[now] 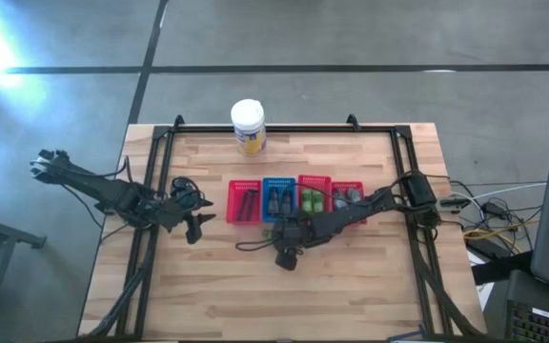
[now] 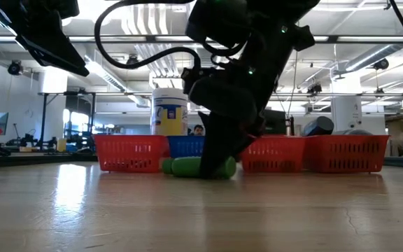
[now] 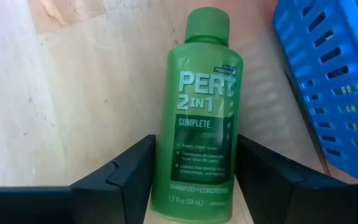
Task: Pick & Place Travel size toiletries
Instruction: Put the shampoo into the middle red bin, then return to Home Position
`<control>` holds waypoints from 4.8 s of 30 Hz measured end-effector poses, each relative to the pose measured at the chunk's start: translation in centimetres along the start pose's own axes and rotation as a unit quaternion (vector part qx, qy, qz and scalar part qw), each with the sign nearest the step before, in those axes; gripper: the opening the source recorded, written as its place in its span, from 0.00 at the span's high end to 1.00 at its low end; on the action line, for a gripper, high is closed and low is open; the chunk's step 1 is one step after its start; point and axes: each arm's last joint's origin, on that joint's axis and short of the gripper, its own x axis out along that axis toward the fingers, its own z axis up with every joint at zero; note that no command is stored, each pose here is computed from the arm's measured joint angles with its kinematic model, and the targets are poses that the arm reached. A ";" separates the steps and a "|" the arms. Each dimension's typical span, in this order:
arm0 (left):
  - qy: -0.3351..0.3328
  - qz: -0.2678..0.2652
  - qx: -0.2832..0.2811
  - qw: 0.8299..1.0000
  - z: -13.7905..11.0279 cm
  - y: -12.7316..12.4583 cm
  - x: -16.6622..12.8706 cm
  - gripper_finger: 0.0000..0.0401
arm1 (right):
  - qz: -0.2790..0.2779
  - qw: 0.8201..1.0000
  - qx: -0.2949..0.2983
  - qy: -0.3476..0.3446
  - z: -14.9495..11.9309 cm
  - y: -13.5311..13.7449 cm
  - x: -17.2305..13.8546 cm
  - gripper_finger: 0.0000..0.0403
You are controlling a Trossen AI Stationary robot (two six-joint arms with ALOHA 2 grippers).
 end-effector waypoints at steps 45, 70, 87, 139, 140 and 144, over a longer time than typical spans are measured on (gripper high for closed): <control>0.000 0.000 0.006 1.000 0.0 0.0 0.0 0.55 | -0.207 0.896 0.382 0.095 3.7 -7.6 -10.6 0.61; -0.006 -0.013 0.039 0.999 0.5 0.4 -0.2 0.55 | -0.071 0.933 0.353 -0.025 4.0 -7.7 -12.2 0.20; -0.132 -0.036 -0.019 0.990 -0.5 5.0 -4.2 0.55 | 0.021 0.928 0.335 -0.159 1.7 -8.7 -16.2 0.31; -0.243 0.080 -0.184 0.949 -8.3 7.7 1.4 0.55 | 0.044 0.935 0.291 -0.196 0.5 -8.2 -15.8 0.22; -0.245 0.087 -0.187 0.947 -8.2 7.8 1.5 0.55 | 0.043 0.936 0.290 -0.196 0.5 -8.2 -15.8 0.21; -0.252 0.120 -0.201 0.939 -8.2 8.4 1.6 0.55 | 0.043 0.935 0.292 -0.195 0.4 -8.2 -15.8 0.18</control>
